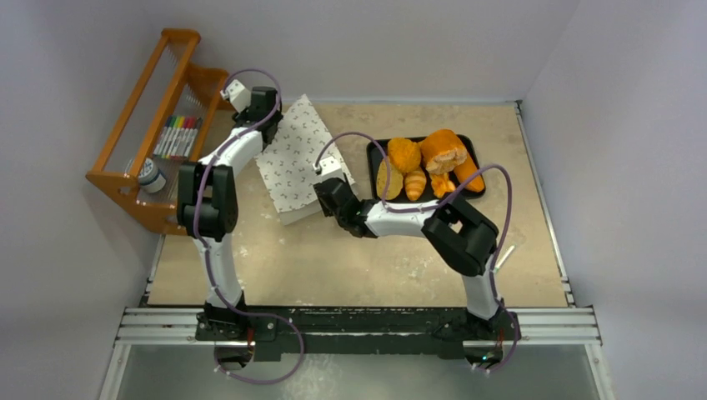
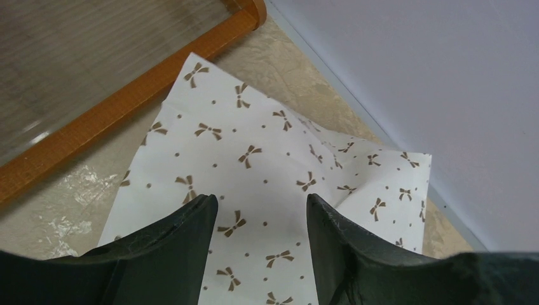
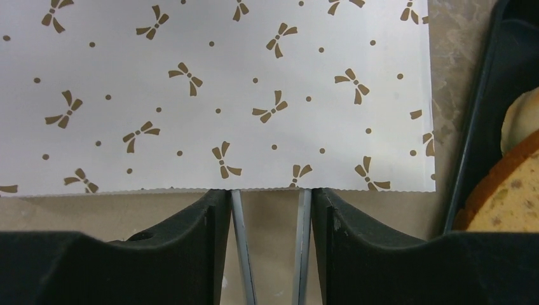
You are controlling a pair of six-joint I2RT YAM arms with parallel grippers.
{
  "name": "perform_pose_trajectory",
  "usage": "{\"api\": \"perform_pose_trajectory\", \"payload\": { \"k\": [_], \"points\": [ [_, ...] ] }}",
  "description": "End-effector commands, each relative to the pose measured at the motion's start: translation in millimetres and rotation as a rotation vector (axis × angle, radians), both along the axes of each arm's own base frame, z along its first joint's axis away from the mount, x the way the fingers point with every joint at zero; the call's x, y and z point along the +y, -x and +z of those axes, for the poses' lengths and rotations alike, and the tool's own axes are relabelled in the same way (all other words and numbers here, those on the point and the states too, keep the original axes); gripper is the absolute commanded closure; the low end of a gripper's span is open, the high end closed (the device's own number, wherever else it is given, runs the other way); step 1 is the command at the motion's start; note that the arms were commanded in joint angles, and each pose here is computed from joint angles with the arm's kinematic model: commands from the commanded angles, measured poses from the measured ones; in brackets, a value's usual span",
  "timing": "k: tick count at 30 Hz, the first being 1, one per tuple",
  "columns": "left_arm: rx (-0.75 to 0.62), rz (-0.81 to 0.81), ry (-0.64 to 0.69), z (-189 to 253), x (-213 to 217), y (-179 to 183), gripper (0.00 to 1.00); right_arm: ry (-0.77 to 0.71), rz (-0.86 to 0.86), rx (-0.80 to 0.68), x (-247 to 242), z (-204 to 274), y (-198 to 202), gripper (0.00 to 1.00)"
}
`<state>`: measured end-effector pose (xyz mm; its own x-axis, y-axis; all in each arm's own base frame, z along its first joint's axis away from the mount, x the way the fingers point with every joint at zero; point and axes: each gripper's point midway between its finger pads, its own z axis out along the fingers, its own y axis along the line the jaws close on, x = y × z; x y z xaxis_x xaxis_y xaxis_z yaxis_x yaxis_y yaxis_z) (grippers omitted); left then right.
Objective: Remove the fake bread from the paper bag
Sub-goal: Take out the fake bread from the paper bag.
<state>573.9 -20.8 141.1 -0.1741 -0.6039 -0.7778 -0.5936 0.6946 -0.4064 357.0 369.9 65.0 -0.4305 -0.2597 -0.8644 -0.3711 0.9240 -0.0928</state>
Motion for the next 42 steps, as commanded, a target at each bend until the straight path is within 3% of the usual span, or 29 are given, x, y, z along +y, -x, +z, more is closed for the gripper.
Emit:
{"api": "perform_pose_trajectory", "payload": {
  "k": [1,11,22,42],
  "points": [
    [-0.046,0.023,-0.027,13.5,10.3,-13.3,0.46,-0.1,0.011,-0.088,24.8,38.5,-27.3,0.51],
    [0.009,0.026,-0.054,-13.6,15.8,-13.5,0.46,-0.079,-0.058,-0.106,30.0,32.2,-51.0,0.5],
    [-0.063,0.052,-0.053,7.1,22.2,-11.5,0.45,-0.148,-0.18,-0.215,12.9,45.7,-61.6,0.51],
    [0.018,0.047,-0.03,-23.8,18.4,-12.9,0.45,-0.17,-0.123,-0.16,38.7,24.3,-104.5,0.45]
  ]
}}
